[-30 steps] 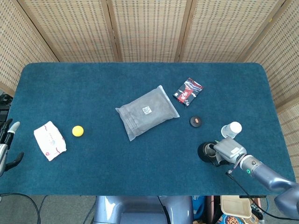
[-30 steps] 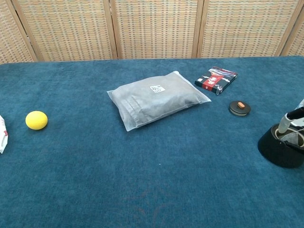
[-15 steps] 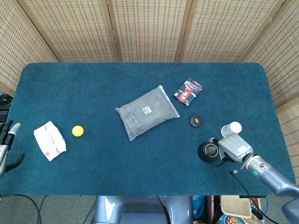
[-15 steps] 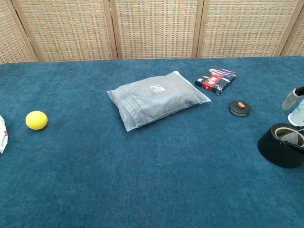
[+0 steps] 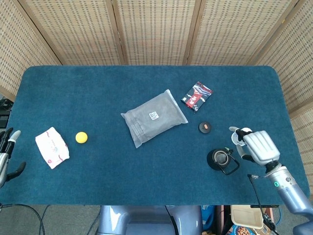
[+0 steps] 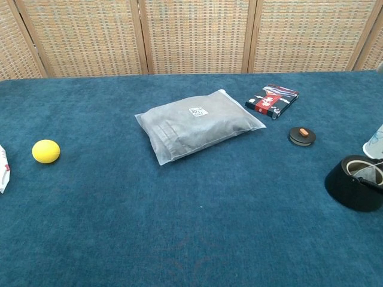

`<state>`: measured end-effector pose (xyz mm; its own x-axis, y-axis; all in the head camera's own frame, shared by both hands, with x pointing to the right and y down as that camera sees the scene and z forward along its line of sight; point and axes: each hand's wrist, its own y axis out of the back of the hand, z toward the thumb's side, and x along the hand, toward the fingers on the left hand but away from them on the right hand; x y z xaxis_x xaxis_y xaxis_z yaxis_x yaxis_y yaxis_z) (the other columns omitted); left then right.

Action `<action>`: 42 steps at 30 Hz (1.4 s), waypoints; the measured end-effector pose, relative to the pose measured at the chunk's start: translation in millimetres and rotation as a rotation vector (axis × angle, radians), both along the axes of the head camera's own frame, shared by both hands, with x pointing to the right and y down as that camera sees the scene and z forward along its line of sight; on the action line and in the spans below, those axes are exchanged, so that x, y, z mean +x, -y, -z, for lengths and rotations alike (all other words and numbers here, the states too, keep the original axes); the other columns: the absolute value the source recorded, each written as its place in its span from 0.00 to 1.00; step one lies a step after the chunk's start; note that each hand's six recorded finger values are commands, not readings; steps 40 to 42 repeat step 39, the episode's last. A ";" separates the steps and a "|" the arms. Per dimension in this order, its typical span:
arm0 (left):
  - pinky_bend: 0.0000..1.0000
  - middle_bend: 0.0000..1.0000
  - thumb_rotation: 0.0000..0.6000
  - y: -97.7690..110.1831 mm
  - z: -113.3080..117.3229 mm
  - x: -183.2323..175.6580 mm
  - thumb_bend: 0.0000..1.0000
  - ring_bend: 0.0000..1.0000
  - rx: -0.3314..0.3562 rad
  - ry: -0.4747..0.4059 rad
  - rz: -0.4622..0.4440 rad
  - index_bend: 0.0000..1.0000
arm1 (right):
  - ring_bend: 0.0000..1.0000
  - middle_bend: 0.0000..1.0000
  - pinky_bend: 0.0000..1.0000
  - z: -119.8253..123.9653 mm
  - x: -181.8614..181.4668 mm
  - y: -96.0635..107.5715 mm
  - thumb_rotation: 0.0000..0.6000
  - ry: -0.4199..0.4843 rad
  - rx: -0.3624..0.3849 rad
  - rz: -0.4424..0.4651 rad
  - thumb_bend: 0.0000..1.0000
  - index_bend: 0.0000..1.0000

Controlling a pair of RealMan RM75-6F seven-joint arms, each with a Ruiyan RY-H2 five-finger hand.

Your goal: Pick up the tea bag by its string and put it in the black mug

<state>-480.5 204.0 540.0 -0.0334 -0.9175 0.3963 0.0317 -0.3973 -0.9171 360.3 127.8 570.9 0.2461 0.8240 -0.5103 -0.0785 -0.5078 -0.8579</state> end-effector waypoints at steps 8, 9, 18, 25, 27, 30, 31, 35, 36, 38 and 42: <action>0.00 0.00 1.00 -2.3 -4.1 2.8 0.32 0.00 0.015 -0.026 0.005 0.02 | 0.31 0.33 0.50 9.3 17.4 -14.3 1.00 -0.035 0.131 -0.135 0.64 0.22; 0.00 0.00 1.00 -2.4 -4.5 3.5 0.32 0.00 0.017 -0.030 0.005 0.02 | 0.29 0.31 0.47 9.0 18.7 -17.0 1.00 -0.040 0.137 -0.147 0.63 0.22; 0.00 0.00 1.00 -5.5 -10.6 14.8 0.32 0.00 0.006 -0.060 -0.028 0.02 | 0.19 0.24 0.36 5.6 30.9 -35.7 1.00 -0.054 0.188 -0.222 0.60 0.22; 0.00 0.00 1.00 -8.4 -12.0 24.0 0.32 0.00 0.006 -0.097 -0.045 0.00 | 0.12 0.19 0.27 7.4 33.0 -51.2 1.00 -0.042 0.224 -0.229 0.58 0.22; 0.00 0.00 1.00 -10.6 -12.9 28.0 0.32 0.00 0.005 -0.115 -0.052 0.00 | 0.11 0.18 0.26 7.0 34.0 -58.5 1.00 -0.046 0.233 -0.231 0.57 0.22; 0.00 0.00 1.00 -13.8 -13.8 31.8 0.32 0.00 -0.001 -0.129 -0.062 0.00 | 0.10 0.17 0.26 4.3 36.1 -65.8 1.00 -0.051 0.228 -0.236 0.57 0.20; 0.00 0.00 1.00 -14.6 -13.9 32.4 0.32 0.00 -0.003 -0.132 -0.064 0.00 | 0.10 0.17 0.26 3.9 36.6 -67.0 1.00 -0.050 0.226 -0.238 0.56 0.20; 0.00 0.00 1.00 -15.7 -13.3 32.3 0.32 0.00 -0.002 -0.133 -0.064 0.00 | 0.10 0.17 0.24 3.6 37.5 -69.6 1.00 -0.050 0.221 -0.240 0.56 0.19; 0.00 0.00 1.00 -15.9 -13.4 32.2 0.32 0.00 -0.003 -0.132 -0.064 0.00 | 0.09 0.16 0.24 3.3 37.6 -70.0 1.00 -0.050 0.219 -0.240 0.56 0.19; 0.00 0.00 1.00 -16.3 -13.7 32.1 0.32 0.00 -0.005 -0.130 -0.065 0.00 | 0.09 0.16 0.24 2.9 37.5 -70.7 1.00 -0.050 0.214 -0.239 0.56 0.19; 0.00 0.00 1.00 -16.7 -14.0 32.1 0.32 0.00 -0.008 -0.130 -0.065 0.00 | 0.09 0.16 0.24 2.6 37.4 -70.9 1.00 -0.049 0.212 -0.240 0.56 0.19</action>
